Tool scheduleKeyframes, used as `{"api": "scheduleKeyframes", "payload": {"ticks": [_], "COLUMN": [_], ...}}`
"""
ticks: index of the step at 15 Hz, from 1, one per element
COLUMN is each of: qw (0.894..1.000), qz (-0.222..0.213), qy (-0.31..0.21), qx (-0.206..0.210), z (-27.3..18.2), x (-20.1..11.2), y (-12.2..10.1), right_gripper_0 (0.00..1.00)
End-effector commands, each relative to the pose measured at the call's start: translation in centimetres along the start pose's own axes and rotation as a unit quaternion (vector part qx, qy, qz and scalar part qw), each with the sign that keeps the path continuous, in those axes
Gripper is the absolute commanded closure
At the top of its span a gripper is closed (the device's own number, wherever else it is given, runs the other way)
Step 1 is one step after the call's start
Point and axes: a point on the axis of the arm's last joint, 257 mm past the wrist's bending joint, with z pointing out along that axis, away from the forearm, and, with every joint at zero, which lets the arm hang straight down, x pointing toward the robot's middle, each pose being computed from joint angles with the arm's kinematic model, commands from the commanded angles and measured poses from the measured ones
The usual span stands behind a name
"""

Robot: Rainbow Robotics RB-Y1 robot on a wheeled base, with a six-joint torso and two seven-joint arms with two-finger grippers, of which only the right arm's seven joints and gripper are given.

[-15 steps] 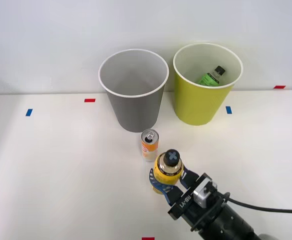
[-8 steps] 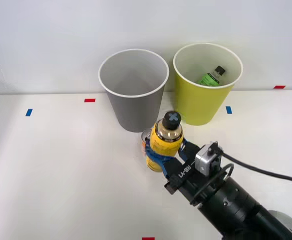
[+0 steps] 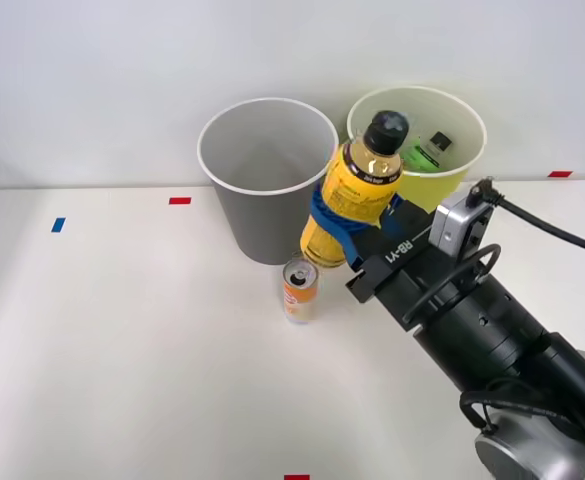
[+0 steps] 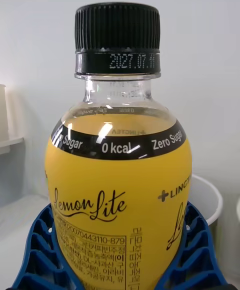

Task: Put cans in the gray bin, plastic bottles in the light green bin

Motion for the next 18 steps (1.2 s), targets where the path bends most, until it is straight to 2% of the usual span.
{"api": "scheduleKeyframes", "payload": {"ticks": [1, 6, 10, 18], "qw": [1.0, 0.999, 0.997, 0.99], "qz": [-0.013, -0.004, -0.006, -0.023], "qy": [0.012, 0.009, 0.031, 0.023], "qx": [0.02, 0.047, 0.072, 0.14], "z": [1.9, 4.9, 6.9, 12.8], "x": [-1.1, -4.2, -4.9, -4.3], "y": [-2.4, -5.1, -7.0, -14.5], "right_gripper_0": [1.0, 1.0, 1.0, 1.0]}}
